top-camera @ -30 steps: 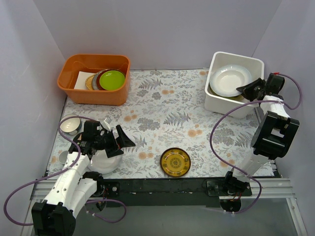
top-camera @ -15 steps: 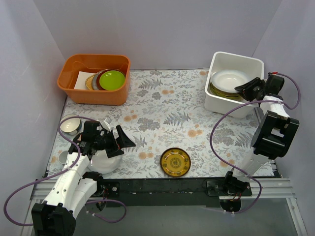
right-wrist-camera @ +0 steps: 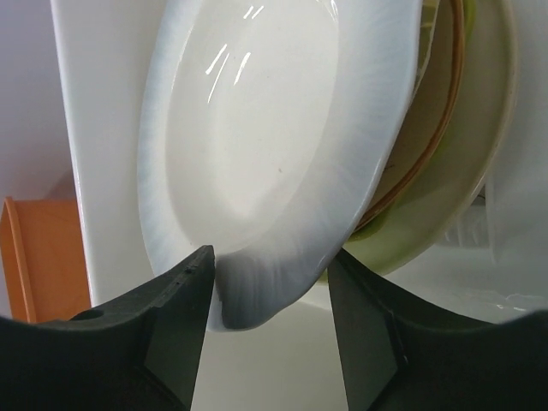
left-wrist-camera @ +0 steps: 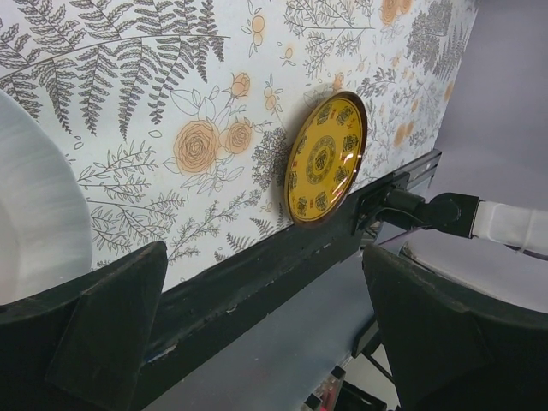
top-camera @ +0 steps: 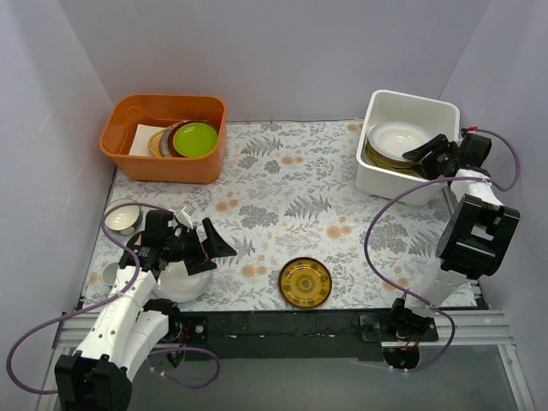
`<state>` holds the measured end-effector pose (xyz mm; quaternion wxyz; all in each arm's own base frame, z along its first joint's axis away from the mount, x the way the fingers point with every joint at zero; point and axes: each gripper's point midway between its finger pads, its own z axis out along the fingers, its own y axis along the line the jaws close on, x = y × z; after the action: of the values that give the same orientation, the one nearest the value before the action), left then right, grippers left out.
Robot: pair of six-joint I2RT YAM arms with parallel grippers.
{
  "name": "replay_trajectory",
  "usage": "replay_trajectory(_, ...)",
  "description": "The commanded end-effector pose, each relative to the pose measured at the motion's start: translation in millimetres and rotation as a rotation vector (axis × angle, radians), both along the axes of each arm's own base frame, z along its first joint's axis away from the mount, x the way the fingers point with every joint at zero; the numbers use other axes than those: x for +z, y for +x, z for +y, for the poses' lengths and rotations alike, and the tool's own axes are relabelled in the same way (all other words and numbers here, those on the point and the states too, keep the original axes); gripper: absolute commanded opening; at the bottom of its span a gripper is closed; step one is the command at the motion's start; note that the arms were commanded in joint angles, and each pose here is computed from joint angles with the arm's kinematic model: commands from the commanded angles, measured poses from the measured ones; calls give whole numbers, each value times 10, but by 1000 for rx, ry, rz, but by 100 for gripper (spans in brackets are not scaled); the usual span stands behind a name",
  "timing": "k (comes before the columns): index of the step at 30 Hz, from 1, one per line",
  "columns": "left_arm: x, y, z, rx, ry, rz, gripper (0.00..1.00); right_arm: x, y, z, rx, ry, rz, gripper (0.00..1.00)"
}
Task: Place the plates into the plastic bin on the countertop
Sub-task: Place the plate in the plastic bin.
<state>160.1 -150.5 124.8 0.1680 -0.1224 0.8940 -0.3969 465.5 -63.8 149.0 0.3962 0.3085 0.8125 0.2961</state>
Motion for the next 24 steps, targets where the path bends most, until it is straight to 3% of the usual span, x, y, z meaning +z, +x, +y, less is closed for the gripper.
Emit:
replay_trajectory(1, 58, -34, -31, -13, -33, -18, 98, 25, -212, 88, 47, 4, 22, 63)
replay_trajectory(24, 224, -134, -60, 8, -88, -61, 98, 253, -737, 133, 74, 32, 16, 68)
